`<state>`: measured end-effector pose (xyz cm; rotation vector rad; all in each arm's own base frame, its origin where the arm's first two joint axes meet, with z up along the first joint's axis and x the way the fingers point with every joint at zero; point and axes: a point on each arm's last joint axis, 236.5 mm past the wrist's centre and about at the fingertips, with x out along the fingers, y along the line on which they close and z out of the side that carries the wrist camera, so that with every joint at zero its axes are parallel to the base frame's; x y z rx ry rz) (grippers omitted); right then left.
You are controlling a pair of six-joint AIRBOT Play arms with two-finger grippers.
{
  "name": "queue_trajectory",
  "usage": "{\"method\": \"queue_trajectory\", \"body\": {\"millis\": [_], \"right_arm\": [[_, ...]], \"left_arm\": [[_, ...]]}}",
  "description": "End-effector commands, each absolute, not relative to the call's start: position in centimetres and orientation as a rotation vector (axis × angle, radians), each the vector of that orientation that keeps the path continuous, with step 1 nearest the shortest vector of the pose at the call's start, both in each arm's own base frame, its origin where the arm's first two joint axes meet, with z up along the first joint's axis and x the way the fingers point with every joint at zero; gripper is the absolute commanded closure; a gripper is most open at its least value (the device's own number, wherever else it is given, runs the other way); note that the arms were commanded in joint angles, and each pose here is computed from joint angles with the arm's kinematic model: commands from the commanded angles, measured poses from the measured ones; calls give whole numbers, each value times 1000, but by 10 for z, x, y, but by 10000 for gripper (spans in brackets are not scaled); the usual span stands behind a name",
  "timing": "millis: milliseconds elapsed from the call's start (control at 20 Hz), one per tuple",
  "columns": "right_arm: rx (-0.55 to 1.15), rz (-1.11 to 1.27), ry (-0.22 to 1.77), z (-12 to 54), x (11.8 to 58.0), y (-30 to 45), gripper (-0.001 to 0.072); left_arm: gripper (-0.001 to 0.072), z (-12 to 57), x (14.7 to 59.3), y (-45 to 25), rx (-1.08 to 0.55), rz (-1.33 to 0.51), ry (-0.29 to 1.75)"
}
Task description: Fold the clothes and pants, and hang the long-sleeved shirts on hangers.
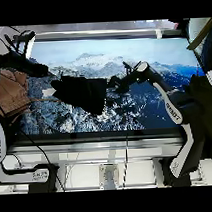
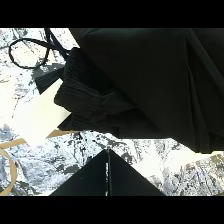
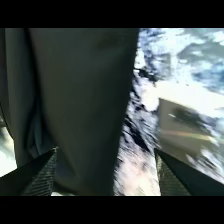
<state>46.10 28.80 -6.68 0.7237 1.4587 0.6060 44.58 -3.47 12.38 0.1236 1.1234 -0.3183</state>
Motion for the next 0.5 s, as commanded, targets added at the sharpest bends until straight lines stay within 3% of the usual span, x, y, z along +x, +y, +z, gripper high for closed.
{"method": "queue_trajectory", "body": {"millis": [0,250,350,400,450], "right_arm": [[907,620,1446,-87,466,325,25],[926,599,1437,-95,457,365,27],[946,623,1447,-90,450,379,99],[988,640,1446,-82,449,385,271],[1012,681,1429,-70,450,390,597]], "left_arm": [[686,124,446,-35,123,-318,1123],[686,124,446,-35,124,-318,1123],[686,124,445,-35,124,-318,1124],[686,124,445,-35,124,-319,1126],[686,124,444,-35,125,-320,1128]]}}
